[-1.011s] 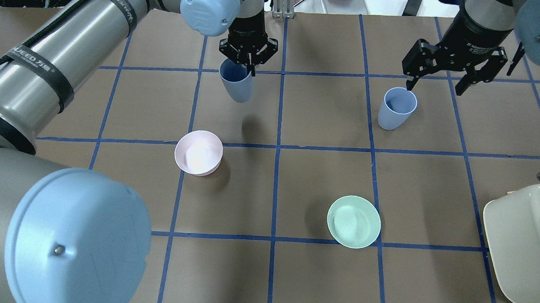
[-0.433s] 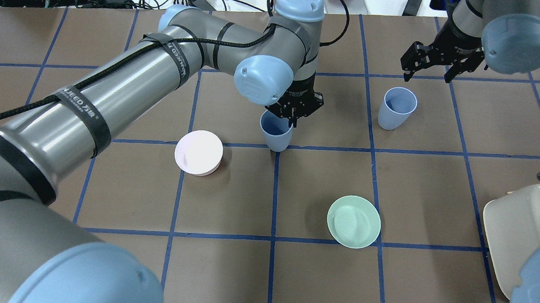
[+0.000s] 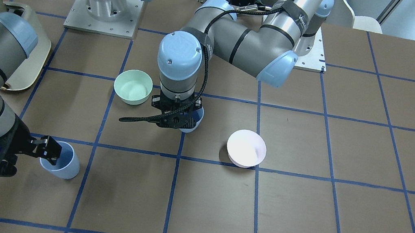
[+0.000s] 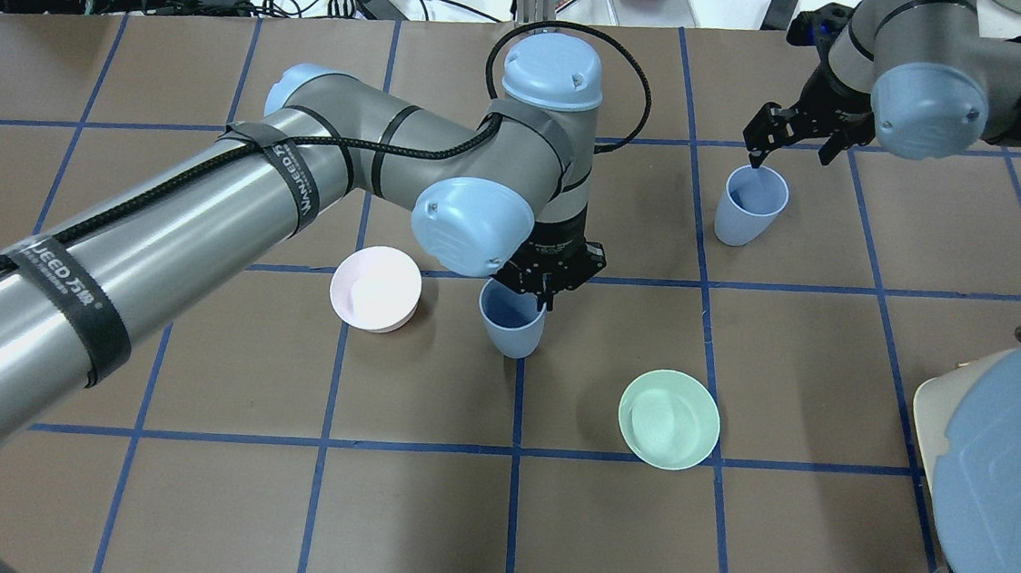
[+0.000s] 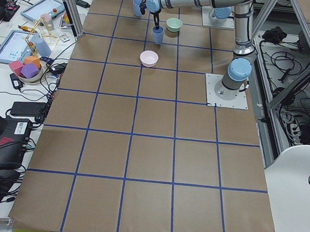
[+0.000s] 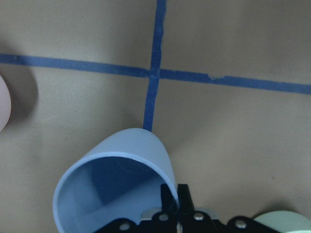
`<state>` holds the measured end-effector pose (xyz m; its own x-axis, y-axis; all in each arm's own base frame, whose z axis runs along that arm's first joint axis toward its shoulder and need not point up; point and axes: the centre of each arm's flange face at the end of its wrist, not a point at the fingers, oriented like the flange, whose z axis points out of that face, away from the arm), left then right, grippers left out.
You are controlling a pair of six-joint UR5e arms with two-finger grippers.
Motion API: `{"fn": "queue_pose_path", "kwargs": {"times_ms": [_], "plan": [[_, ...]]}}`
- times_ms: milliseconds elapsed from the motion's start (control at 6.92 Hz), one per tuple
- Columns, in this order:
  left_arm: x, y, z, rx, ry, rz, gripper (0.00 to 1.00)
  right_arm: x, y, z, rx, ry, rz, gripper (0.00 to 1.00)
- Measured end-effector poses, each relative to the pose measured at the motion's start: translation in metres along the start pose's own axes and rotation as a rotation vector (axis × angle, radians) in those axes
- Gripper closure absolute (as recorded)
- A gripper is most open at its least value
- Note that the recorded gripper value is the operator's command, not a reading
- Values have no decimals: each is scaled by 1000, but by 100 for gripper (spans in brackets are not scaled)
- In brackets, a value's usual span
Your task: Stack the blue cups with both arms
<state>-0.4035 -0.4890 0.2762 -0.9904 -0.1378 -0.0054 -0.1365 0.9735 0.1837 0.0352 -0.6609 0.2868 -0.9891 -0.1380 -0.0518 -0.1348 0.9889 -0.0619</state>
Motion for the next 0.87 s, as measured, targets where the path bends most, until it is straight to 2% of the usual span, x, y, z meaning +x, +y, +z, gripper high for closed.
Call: {"fn": "queue_pose_path", "kwargs": {"times_ms": [144, 289, 433, 722, 867], "plan": [[6, 17, 2, -15, 6, -6, 100, 1, 0, 13, -21, -5, -2, 4], [10, 30, 11, -28, 0, -4, 100, 2, 1, 22, -41, -9, -2, 21], [10, 38, 21, -36, -9, -1, 100, 2, 3, 27, -56, -13, -1, 45], [5, 54, 33, -62, -25, 0, 100, 2, 7, 36, -96, -25, 2, 100], [1, 62, 38, -75, -31, 0, 100, 2, 9, 39, -118, -31, 4, 100]]}}
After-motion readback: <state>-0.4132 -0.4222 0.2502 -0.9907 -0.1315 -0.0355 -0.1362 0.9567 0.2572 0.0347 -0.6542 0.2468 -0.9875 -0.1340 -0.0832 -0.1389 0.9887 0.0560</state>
